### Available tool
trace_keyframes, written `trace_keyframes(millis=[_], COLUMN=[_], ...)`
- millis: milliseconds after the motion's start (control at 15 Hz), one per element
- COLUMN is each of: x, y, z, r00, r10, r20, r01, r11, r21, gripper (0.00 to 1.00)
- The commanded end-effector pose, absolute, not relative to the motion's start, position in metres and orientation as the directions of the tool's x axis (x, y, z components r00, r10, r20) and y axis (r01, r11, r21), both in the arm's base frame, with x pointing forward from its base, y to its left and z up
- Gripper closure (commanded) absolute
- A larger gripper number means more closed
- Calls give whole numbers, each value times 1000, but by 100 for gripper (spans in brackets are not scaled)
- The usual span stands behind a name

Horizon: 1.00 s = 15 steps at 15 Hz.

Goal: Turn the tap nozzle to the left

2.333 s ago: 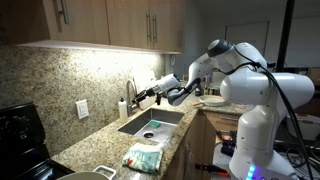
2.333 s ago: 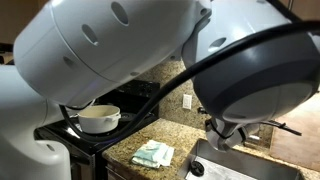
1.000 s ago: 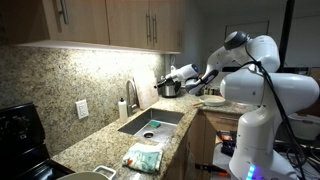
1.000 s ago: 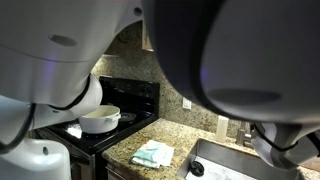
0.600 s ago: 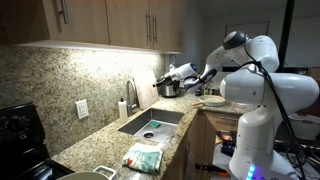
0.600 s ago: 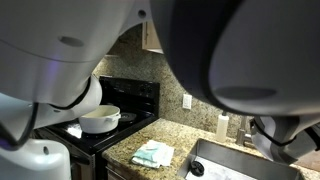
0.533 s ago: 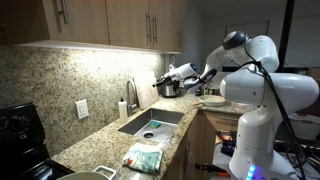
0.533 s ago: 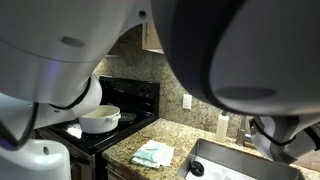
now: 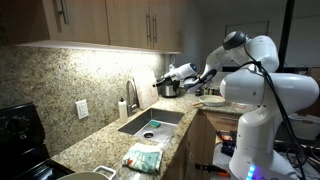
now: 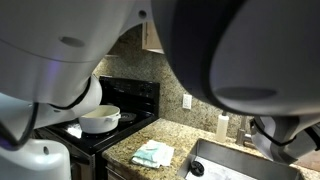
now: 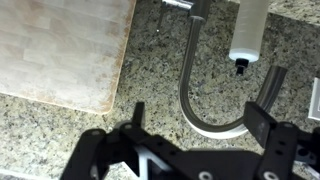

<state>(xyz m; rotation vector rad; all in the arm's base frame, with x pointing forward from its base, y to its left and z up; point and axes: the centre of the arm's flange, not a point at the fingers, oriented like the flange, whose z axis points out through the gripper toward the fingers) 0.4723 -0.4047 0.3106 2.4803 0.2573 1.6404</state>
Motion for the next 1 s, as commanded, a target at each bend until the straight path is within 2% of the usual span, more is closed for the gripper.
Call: trace_keyframes(millis=[0, 333, 733, 800, 933], x=[474, 493, 493, 497, 494], y=[-398, -389, -380, -372, -374], z=[309, 304, 295, 280, 277], r00=[384, 381, 504, 443, 468], r10=[233, 239, 236, 241, 240], r20=[893, 893, 831, 864, 850], r01=[56, 94, 125, 126, 120], r11=[-972, -971, -972, -970, -971], r21=[230, 219, 200, 207, 208], gripper=[0, 0, 0, 0, 0])
